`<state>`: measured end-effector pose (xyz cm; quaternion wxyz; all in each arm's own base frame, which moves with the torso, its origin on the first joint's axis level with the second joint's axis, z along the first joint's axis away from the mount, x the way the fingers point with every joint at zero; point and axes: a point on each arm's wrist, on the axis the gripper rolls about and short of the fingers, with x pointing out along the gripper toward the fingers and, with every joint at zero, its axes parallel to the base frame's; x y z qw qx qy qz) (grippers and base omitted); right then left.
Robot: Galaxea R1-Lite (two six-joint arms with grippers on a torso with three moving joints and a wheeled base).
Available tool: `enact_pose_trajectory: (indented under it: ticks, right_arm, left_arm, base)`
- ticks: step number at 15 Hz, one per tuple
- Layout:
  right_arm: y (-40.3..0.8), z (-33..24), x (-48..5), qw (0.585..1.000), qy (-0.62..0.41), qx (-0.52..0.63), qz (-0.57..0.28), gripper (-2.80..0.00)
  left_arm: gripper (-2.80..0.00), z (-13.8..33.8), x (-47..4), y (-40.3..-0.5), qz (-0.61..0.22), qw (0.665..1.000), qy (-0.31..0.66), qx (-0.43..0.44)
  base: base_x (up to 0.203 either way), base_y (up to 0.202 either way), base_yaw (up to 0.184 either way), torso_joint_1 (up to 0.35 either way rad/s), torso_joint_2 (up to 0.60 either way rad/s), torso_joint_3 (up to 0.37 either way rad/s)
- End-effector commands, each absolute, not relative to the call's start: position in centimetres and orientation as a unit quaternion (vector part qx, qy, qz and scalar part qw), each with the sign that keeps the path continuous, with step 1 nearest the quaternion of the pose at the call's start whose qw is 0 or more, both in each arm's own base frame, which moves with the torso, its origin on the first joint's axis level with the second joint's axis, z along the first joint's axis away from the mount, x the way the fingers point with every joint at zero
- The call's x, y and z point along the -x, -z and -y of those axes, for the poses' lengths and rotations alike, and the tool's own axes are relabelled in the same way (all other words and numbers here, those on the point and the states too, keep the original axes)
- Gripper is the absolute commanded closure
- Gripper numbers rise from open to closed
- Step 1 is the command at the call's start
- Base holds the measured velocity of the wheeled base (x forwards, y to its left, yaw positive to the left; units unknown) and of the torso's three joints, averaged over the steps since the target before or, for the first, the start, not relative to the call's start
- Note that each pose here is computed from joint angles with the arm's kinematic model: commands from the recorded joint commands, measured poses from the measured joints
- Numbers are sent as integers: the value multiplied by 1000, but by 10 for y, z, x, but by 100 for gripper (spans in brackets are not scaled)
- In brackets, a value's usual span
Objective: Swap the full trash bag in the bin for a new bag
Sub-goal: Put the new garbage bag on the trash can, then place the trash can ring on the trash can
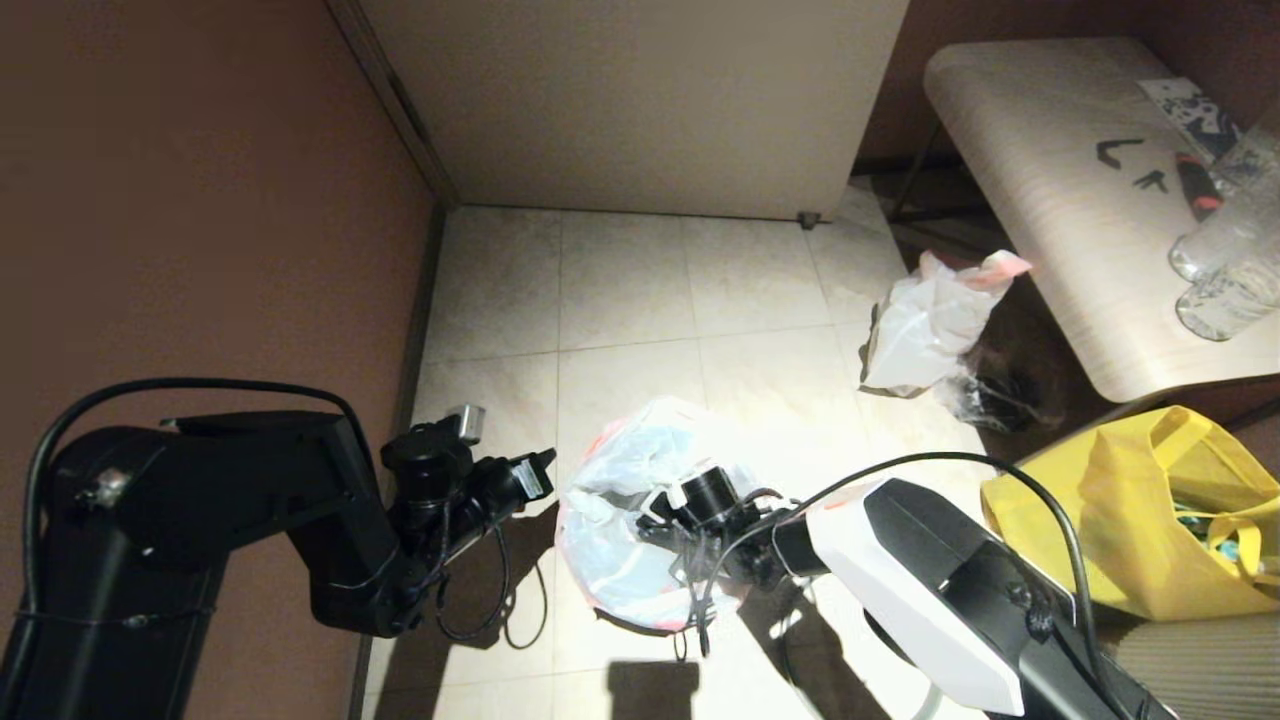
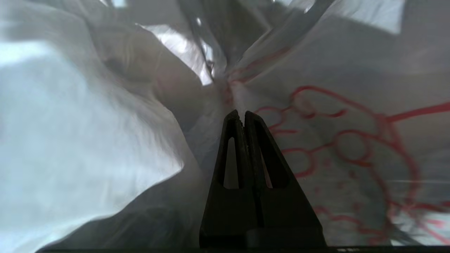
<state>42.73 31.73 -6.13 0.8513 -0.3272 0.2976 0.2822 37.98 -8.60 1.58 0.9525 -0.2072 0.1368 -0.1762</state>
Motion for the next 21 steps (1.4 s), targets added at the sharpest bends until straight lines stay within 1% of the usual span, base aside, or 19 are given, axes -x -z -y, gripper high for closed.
enact_pose_trajectory:
  ticks: [1, 3, 6, 7, 9, 11, 12, 14, 17, 19, 21]
  right_arm:
    - [69, -317, -426, 848, -284, 331, -302, 0]
    - [56, -321, -425, 852, -285, 328, -292, 0]
    - [11, -339, -411, 875, -287, 280, -272, 0]
    - [-13, -346, -401, 886, -286, 245, -271, 0]
    - [-64, -350, -374, 896, -287, 194, -279, 0]
    - [-108, -333, -341, 898, -283, 161, -297, 0]
    - [-118, -318, -325, 895, -276, 155, -315, 0]
    - [-125, -273, -307, 893, -238, 147, -353, 0]
    - [-109, -177, -331, 907, -137, 99, -385, 0]
    - [-85, -129, -354, 915, -94, 82, -384, 0]
    - [-45, -103, -376, 911, -76, 83, -396, 0]
  left_arm:
    - [0, 86, -380, -14, -136, 953, 176, 208]
    - [0, 86, -380, -14, -136, 953, 176, 208]
    - [0, 86, -380, -13, -136, 953, 176, 207]
    - [0, 86, -380, -13, -137, 953, 175, 207]
    - [0, 86, -381, -10, -130, 954, 174, 206]
    - [0, 86, -381, -8, -120, 955, 176, 205]
    - [0, 86, -381, -7, -121, 955, 176, 205]
    - [0, 87, -381, -6, -121, 956, 171, 205]
    - [0, 87, -382, -4, -123, 956, 170, 204]
    - [0, 87, -382, -3, -123, 956, 170, 204]
    - [0, 87, -382, 1, -126, 958, 169, 196]
  base:
    - [0, 0, 0, 0, 0, 0]
    - [0, 0, 0, 0, 0, 0]
    - [0, 0, 0, 0, 0, 0]
    - [0, 0, 0, 0, 0, 0]
    - [0, 0, 0, 0, 0, 0]
    - [0, 0, 0, 0, 0, 0]
    - [0, 0, 0, 0, 0, 0]
    - [0, 0, 0, 0, 0, 0]
    - [0, 0, 0, 0, 0, 0]
    - [0, 0, 0, 0, 0, 0]
    - [0, 0, 0, 0, 0, 0]
